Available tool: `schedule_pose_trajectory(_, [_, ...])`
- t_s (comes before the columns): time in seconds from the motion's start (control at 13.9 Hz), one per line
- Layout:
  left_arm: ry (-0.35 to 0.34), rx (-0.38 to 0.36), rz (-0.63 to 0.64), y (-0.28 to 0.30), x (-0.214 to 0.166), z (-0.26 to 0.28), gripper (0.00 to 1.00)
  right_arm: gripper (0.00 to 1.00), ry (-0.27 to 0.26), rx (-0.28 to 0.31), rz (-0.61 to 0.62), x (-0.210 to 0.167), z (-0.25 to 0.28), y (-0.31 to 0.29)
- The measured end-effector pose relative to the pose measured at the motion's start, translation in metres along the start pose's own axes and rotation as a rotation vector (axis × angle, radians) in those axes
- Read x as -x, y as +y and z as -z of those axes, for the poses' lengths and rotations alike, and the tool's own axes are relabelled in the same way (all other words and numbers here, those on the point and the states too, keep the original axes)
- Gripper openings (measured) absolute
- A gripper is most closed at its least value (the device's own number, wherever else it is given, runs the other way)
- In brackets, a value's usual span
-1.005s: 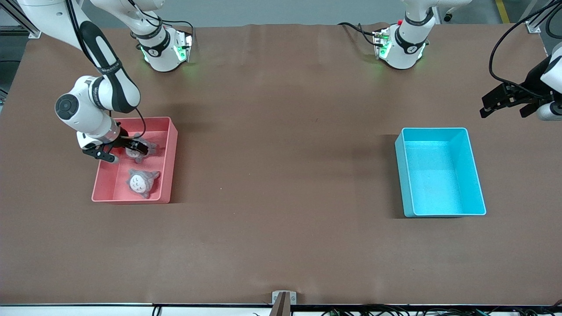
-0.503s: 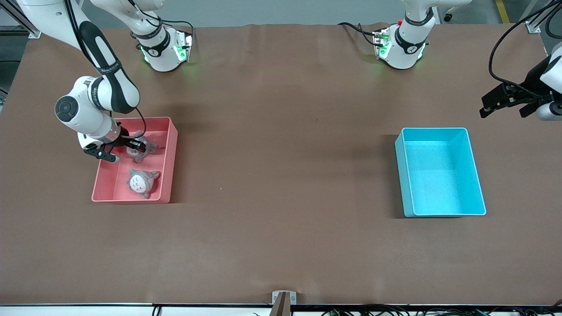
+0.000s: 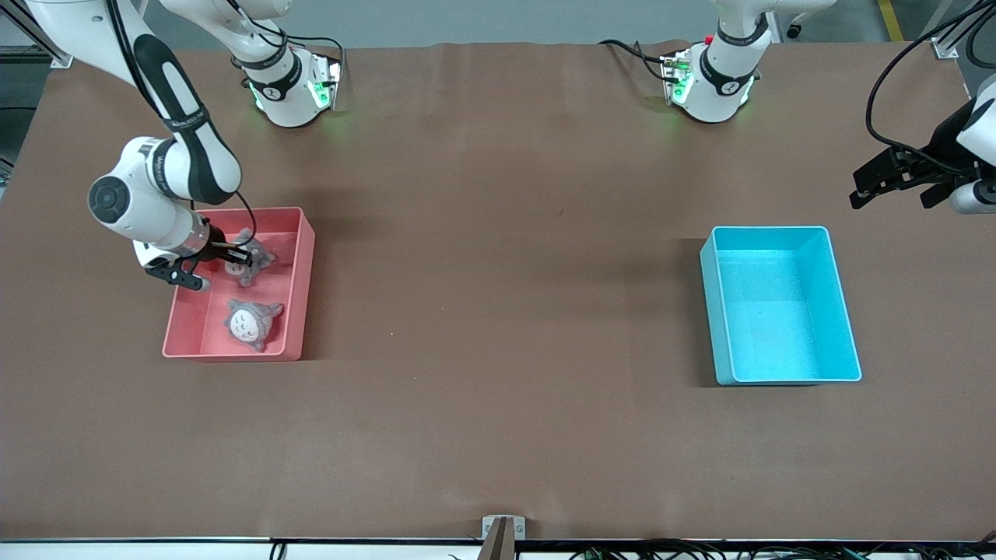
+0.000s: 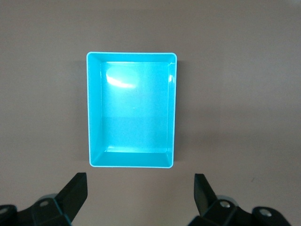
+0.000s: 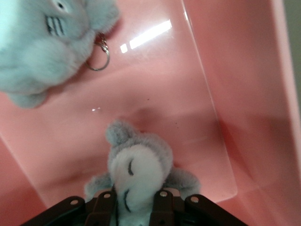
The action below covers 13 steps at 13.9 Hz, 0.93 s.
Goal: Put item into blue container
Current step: 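Close the right gripper on the grey Totoro and lift it, then carry the Totoro with the right gripper while the left gripper moves out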
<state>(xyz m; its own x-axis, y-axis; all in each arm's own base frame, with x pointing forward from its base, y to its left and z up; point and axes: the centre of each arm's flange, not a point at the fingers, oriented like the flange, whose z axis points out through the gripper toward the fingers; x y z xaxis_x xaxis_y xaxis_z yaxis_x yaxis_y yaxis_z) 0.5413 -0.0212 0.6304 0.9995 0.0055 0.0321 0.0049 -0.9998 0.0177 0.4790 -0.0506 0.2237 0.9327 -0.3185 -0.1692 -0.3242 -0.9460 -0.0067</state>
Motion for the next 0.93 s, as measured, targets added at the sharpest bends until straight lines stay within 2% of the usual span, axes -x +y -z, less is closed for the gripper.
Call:
schedule_pose_trajectory(0.43, [-0.002, 0.000, -0.001, 0.000, 0.000, -0.001, 1.00, 0.26, -0.094, -0.010, -0.011, -0.022, 0.107, -0.020])
schedule_pose_trajectory(0.72, [-0.009, -0.001, -0.001, 0.001, -0.002, -0.005, 1.00, 0.26, -0.094, 0.002, -0.064, -0.012, 0.168, -0.067])
schedule_pose_trajectory(0.93, [-0.010, -0.001, -0.001, 0.001, -0.002, -0.005, 1.00, 0.26, -0.080, -0.006, -0.146, 0.019, 0.181, -0.142])
